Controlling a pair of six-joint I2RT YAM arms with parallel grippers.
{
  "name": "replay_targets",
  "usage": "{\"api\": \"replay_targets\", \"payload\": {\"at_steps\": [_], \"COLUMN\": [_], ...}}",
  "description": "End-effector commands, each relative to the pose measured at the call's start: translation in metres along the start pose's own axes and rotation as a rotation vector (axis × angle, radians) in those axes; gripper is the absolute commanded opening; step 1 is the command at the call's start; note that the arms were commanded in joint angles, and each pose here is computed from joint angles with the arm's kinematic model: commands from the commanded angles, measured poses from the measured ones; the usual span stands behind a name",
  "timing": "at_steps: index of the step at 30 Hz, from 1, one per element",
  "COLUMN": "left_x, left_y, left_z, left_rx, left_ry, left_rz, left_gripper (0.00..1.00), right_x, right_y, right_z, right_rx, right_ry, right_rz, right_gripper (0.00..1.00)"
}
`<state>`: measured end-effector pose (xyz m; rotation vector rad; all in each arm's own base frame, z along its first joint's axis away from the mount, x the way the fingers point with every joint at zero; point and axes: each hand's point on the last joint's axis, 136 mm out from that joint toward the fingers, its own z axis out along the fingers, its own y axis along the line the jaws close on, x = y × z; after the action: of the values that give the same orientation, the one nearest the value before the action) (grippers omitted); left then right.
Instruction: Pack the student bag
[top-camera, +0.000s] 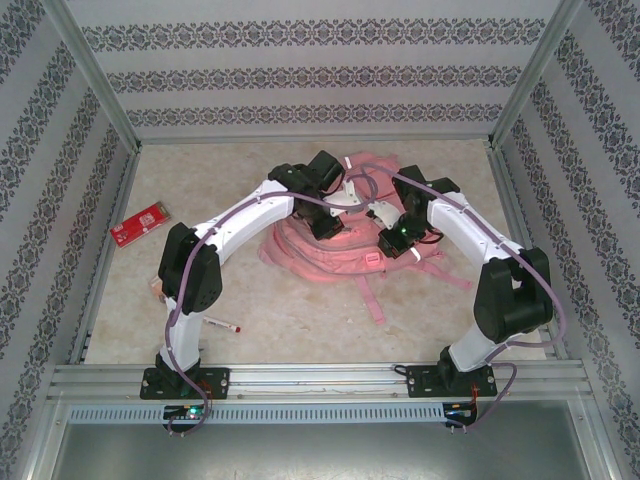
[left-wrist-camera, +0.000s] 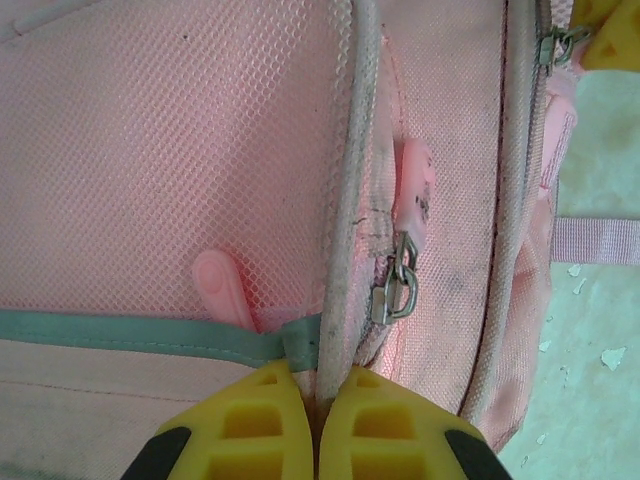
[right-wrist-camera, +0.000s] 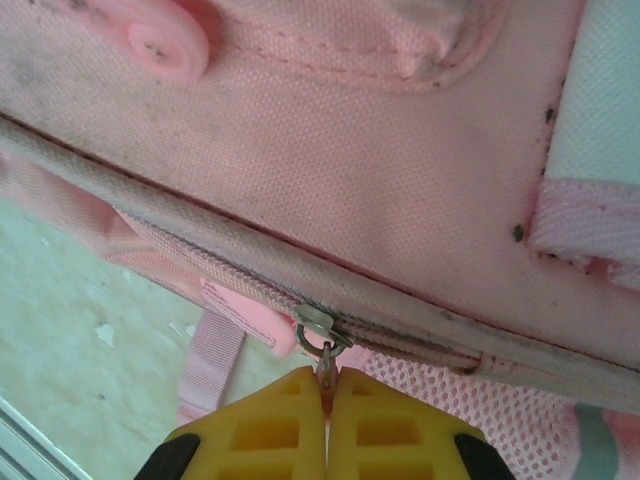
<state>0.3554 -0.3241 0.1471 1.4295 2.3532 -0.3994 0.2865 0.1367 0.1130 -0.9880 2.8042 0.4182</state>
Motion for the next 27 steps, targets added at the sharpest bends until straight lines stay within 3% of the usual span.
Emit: {"api": "replay_targets", "payload": {"at_steps": [1, 5, 17, 21, 27], "left_x": [-0.031, -0.036, -0.065, -0.073, -0.083], "left_y": [0.004, 0.001, -0.009, -0.008, -0.006], "left_z": [-0.027, -0.027, -0.030, -0.032, -0.032], "left_rx": [-0.050, -0.026, 0.070, 0.078, 0.091], "left_ry": [-0.150, -0.176, -0.306, -0.340, -0.380], "left_rz": [0.042, 0.015, -0.100, -0.118, -0.153], "left_gripper": [0.00, 0.00, 0.00, 0.00, 0.00], "right_x": [0.015, -0.008, -0.046, -0.055, -0.070], "right_y": [0.015, 0.053, 0.099, 0.097, 0.092], "right_z": [-0.012, -0.025, -0.024, -0.011, -0.004], "right_rx": [-0.029, -0.245, -0.645, -0.617, -0.545], "right_ry": [0.049, -0.085, -0.206, -0.245, -0.498], "right_rz": [-0.050, -0.039, 0.170, 0.263, 0.351], "right_gripper": [0.00, 0.00, 0.00, 0.01, 0.08]}}
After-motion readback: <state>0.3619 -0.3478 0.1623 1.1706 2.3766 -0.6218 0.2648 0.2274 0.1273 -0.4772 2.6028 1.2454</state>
